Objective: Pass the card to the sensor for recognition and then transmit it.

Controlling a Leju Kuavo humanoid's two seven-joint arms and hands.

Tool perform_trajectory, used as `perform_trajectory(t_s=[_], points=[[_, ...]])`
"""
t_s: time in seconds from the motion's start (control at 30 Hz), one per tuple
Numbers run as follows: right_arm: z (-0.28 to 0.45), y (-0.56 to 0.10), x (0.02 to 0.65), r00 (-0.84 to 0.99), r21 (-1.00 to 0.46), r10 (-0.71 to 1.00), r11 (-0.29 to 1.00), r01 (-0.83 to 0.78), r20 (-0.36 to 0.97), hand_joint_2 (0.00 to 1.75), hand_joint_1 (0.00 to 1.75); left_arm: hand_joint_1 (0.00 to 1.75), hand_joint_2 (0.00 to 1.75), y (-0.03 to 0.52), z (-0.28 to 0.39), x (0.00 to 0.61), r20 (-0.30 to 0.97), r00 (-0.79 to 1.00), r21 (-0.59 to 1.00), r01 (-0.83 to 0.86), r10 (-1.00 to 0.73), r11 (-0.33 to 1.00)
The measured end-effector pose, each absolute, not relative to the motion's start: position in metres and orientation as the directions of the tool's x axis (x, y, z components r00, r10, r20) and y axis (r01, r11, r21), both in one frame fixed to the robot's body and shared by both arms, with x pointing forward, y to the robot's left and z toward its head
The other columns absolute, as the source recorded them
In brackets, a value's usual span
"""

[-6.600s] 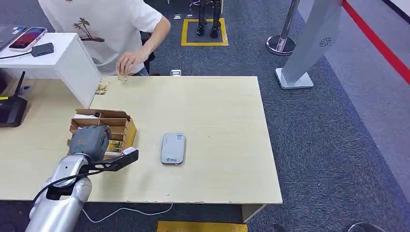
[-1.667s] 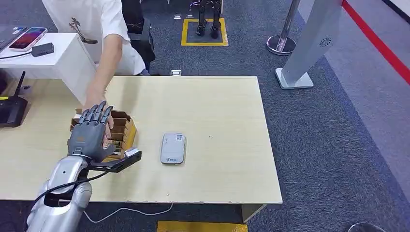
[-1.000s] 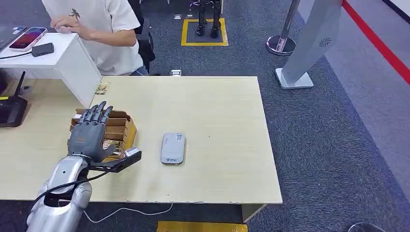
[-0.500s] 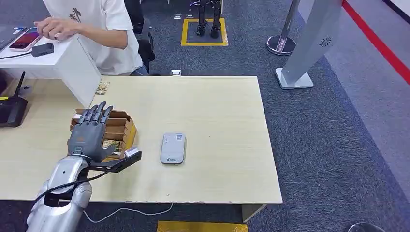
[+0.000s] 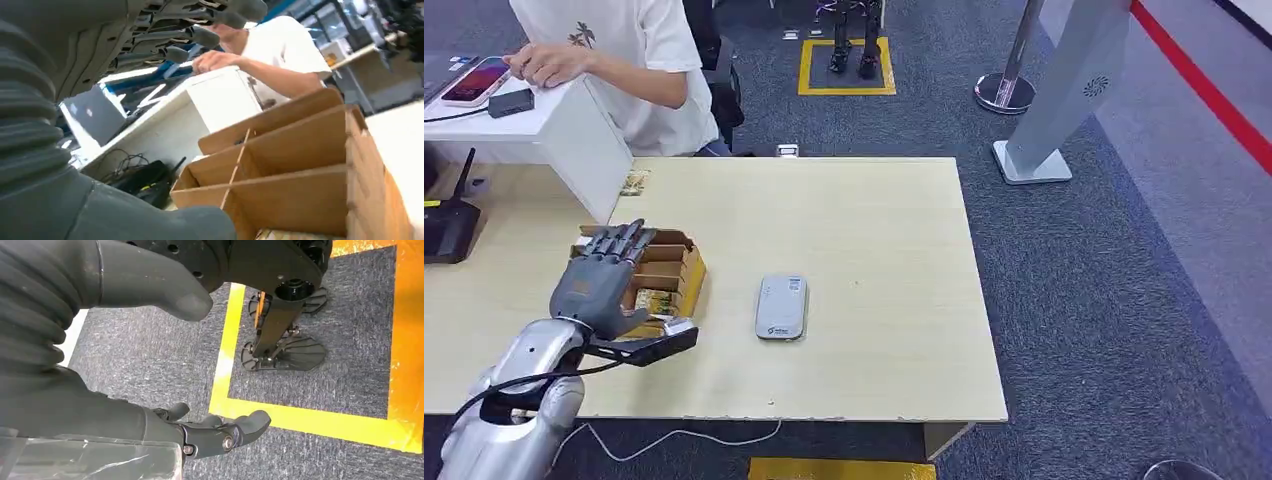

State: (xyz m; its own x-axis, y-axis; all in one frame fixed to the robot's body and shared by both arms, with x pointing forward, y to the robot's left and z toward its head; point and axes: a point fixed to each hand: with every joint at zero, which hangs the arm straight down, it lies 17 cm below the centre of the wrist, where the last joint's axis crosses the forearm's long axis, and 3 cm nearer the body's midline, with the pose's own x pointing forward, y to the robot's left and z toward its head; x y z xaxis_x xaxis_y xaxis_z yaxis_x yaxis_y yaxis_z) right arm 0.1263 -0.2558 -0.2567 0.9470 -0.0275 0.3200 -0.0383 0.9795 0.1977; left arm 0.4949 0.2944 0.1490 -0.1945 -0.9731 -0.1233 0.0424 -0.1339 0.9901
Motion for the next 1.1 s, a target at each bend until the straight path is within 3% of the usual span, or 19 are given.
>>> perform_trajectory(t_s=[0.37, 1.1], points=[[-0.257, -0.256, 0.127, 0.948, 0.197, -0.022, 0.98, -0.043, 0.319, 1.75, 0.0, 0.0, 1.75, 0.332, 0.152, 0.495, -0.294, -0.214, 0.95, 0.039, -0.932, -0.309], [-0.257, -0.255, 0.127, 0.948, 0.194, -0.01, 0.979, -0.055, 0.319, 1.75, 0.0, 0.0, 1.75, 0.369, 0.152, 0.493, -0.323, -0.22, 0.928, 0.12, -0.921, -0.354]])
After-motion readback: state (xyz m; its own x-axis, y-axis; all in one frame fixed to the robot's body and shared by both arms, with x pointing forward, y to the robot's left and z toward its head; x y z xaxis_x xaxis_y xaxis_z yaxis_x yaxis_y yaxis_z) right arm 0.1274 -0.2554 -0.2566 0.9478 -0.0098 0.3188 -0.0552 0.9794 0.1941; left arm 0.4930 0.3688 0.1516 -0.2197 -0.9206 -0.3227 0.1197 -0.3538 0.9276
